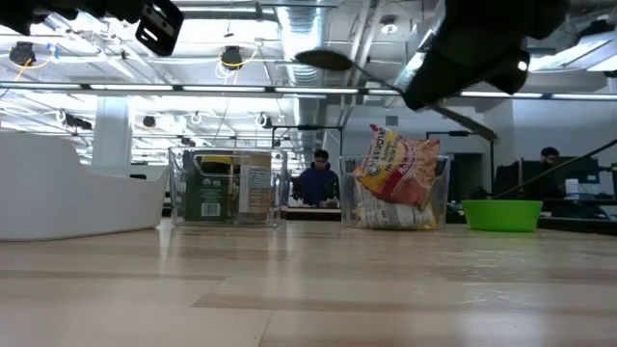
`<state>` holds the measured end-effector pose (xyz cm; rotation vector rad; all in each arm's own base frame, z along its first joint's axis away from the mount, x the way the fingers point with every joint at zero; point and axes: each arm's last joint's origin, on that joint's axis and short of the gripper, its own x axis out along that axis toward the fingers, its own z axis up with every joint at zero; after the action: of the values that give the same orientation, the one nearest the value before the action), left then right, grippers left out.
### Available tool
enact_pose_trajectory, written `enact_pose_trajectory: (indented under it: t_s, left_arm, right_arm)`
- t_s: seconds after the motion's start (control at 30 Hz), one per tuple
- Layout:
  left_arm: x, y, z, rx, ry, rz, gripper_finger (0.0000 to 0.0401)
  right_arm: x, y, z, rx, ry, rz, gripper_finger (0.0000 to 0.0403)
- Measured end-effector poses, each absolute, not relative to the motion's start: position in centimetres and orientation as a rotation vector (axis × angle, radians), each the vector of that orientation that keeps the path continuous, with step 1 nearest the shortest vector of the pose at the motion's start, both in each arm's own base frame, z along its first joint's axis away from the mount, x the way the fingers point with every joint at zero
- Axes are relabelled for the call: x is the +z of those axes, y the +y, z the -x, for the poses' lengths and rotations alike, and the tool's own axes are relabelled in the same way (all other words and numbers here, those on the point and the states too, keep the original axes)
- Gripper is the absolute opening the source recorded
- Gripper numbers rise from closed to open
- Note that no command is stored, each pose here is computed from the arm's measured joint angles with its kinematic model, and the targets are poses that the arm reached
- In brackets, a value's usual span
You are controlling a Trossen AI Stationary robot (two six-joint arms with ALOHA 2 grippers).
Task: Pick & Place Food Item
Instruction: Put the black spoon into the white bin
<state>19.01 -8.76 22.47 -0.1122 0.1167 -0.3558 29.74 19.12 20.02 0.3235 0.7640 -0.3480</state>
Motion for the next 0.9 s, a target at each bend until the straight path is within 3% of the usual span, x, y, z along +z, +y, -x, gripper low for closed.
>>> enact_pose_trajectory:
  t_s: [0.5, 0.9]
  left_arm:
    - [20.1, -9.8, -21.5, -0.342, 0.062, -0.165, 0.0002]
    - [19.5, -9.0, -22.9, -0.305, 0.006, -0.213, 0.0016]
  right_arm:
    - [21.7, 18.1, -32.0, -0.109, 0.624, -0.367, 0.0001]
    - [23.8, 17.5, -34.1, 0.149, 0.458, -0.383, 0.0004]
